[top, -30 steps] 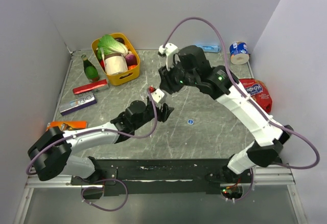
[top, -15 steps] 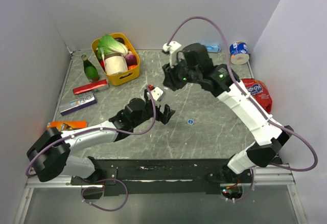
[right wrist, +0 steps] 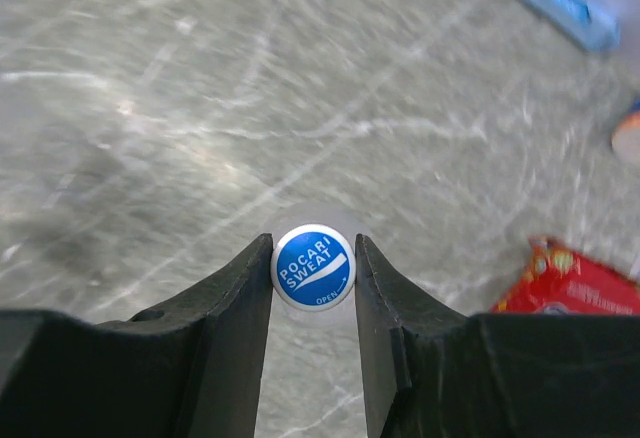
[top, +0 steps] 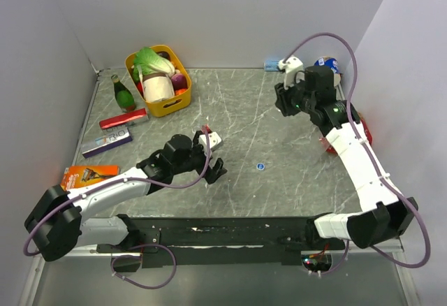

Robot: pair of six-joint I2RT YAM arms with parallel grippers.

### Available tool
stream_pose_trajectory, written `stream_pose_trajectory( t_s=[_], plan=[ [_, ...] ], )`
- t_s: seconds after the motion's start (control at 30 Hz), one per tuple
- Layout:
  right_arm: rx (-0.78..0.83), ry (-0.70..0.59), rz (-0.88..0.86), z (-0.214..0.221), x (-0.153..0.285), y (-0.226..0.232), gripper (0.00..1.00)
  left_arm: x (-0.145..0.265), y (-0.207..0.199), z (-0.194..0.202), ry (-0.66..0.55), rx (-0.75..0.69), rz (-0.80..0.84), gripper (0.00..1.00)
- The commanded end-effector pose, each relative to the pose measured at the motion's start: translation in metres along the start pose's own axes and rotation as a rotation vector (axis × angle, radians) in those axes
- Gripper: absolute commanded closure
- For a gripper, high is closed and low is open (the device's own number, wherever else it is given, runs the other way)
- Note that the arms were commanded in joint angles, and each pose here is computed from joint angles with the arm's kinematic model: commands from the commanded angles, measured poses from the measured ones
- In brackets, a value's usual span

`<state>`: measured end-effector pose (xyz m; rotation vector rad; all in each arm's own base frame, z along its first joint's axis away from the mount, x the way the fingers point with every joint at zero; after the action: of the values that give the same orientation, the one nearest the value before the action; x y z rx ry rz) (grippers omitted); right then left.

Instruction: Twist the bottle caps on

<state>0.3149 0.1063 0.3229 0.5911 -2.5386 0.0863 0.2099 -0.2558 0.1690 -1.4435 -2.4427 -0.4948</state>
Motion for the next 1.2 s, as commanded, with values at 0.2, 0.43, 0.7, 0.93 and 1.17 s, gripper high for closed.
stream_pose_trajectory(
  t_s=[0.2,0.43,0.7,0.93,1.17],
  plan=[
    [-0.091,-0.164,0.066,0.017,-0.026,-0.048,1.0,0.009,-0.006,-0.036,-0.068,-0.057,0.11,0.04],
    [-0.086,-0.172,0.081,0.029,-0.037,-0.055,1.0,0.014,-0.007,-0.037,-0.046,-0.089,0.136,0.04],
    [-0.114,-0.116,0.075,0.044,-0.048,-0.056,0.8,0.013,-0.008,-0.039,-0.043,-0.097,0.145,0.04],
    [-0.122,-0.102,0.103,0.047,-0.05,-0.06,0.5,0.011,-0.007,-0.04,-0.049,-0.096,0.148,0.04],
    [-0.123,-0.091,0.104,0.047,-0.053,-0.061,0.44,0.009,-0.008,-0.038,-0.047,-0.099,0.155,0.04]
  ],
)
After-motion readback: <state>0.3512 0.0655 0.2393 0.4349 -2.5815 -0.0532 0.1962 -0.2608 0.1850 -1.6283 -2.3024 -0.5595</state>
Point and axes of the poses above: each gripper's point midway between its finger pads, its own x axis back along the fingers, its own y axis along the line the jaws close on, z = x × y, the point moved 5 cm from there along x, back along the fingers, and after that the axes turned 13 degrees about -x, right-handed, at the moved point
